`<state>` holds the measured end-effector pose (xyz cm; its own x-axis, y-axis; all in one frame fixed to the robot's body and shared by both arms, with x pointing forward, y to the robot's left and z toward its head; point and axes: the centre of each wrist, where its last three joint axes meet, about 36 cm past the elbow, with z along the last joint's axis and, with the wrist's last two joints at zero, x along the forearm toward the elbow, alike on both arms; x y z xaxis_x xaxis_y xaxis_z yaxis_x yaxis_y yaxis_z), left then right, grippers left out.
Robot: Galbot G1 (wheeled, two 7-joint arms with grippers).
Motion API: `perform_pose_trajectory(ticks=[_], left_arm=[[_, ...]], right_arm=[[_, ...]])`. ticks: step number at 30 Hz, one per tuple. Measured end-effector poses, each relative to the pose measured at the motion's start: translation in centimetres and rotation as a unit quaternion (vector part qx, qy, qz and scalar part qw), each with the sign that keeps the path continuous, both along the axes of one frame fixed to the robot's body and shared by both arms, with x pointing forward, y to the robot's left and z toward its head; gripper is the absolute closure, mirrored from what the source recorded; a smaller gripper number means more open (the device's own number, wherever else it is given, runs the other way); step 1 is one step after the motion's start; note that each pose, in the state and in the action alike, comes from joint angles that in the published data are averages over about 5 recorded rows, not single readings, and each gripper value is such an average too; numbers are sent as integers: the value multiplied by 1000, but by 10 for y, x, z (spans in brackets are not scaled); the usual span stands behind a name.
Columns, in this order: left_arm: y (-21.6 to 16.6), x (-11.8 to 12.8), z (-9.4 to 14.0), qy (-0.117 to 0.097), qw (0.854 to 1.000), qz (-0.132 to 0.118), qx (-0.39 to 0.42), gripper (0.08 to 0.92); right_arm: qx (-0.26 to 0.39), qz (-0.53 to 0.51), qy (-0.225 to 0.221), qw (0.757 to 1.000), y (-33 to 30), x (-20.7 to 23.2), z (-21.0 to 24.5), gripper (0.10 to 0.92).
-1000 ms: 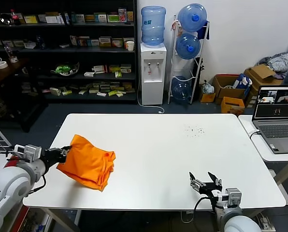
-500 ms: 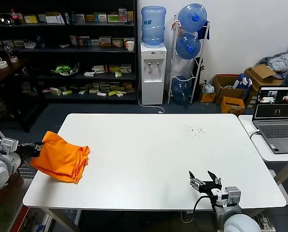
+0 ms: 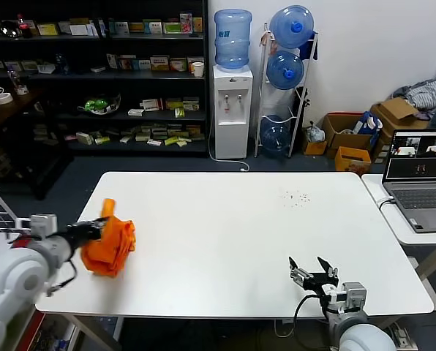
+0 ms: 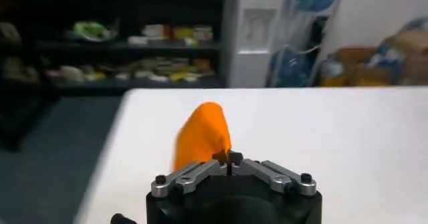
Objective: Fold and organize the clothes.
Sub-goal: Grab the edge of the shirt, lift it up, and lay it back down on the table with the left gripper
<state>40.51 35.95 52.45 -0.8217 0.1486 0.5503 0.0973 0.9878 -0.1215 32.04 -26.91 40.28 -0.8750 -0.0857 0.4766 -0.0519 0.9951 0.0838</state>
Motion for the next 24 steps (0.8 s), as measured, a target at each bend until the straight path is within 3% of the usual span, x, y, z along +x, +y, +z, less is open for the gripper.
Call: perform_pose_trajectory(ticks=[10,16,24], left_arm=[[-127,23,-45,55,983,-40,-168,904],[-179,41,-65,69,976,-60,-199,904],[-220,50,-80,78,972,-83,-207,904]], right_arm=[[-3,-13,6,1000,-1,-3,0,200],[-2,-17,6,1000,-2,-6,1,200],[0,-19,7,1000,-1,-6,0,200]])
